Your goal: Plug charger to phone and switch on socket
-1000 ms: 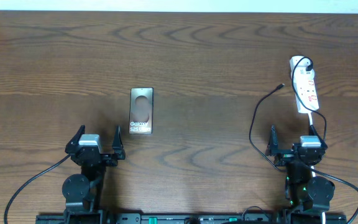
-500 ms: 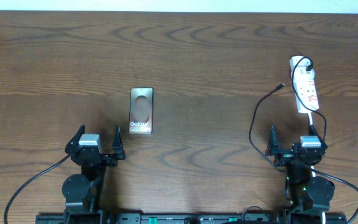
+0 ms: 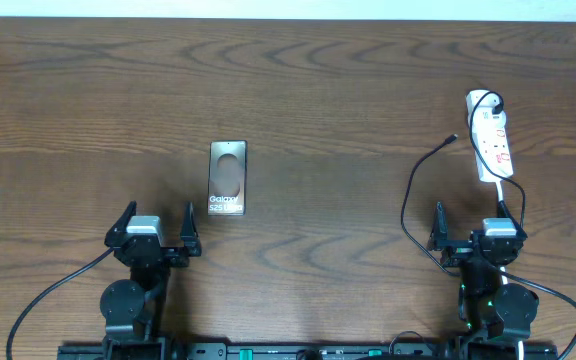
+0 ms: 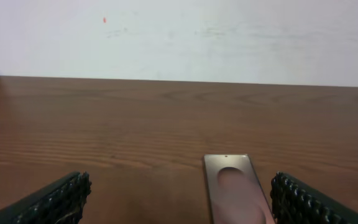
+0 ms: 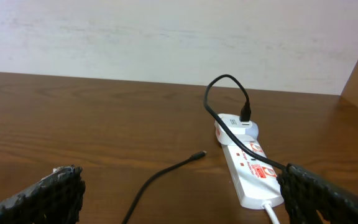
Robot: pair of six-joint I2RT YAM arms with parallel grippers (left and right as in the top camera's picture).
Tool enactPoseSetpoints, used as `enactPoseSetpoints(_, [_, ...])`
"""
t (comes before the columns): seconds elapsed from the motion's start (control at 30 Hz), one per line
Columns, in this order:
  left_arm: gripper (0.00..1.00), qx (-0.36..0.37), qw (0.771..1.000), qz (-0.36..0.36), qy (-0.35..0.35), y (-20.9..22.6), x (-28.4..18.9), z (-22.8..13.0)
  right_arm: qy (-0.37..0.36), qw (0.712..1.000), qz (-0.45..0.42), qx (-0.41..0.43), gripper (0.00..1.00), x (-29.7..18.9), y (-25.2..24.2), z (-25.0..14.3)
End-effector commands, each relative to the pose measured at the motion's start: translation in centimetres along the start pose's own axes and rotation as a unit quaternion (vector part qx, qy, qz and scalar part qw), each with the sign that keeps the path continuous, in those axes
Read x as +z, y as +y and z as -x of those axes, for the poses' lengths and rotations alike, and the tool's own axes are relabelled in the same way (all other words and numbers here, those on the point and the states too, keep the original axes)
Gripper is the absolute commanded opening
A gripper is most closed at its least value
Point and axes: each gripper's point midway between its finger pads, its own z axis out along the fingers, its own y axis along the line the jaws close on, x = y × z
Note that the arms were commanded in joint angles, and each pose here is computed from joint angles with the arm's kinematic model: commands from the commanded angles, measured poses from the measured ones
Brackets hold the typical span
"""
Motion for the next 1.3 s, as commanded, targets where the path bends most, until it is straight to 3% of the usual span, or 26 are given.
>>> enactPoseSetpoints(0.0, [0.94, 0.007, 0.999, 0.035, 0.017, 1.2, 0.0, -1.2, -0.001, 1.0, 0.006, -0.001, 0.99, 0.0, 0.3, 0.0])
enactPoseSetpoints(0.13, [0.94, -0.004, 1.0, 0.027, 0.01, 0.9, 0.0, -0.7, -0.001, 1.0, 0.006, -0.001, 0.99, 0.0, 0.3, 0.0])
enactPoseSetpoints(0.37, [0.94, -0.085, 0.996, -0.003, -0.022, -0.2, -0.7, 2.7, -0.001, 1.0, 0.006, -0.001, 0.99, 0.0, 0.3, 0.0])
enactPoseSetpoints(0.53, [0.94, -0.089, 0.995, -0.036, 0.0, -1.5, -1.4, 4.7, -0.001, 1.0, 0.006, -0.001, 0.99, 0.0, 0.3, 0.0])
enactPoseSetpoints(0.97, [0.94, -0.109, 0.979, -0.083, 0.148, -4.0, -1.2, 11.3, -0.001, 1.0, 0.006, -0.001, 0.99, 0.0, 0.3, 0.0])
enactPoseSetpoints(1.27, [0.94, -0.13, 0.939, -0.062, 0.313, -4.2, 0.7, 13.1, -0.001, 1.0, 0.006, -0.001, 0.99, 0.0, 0.3, 0.0])
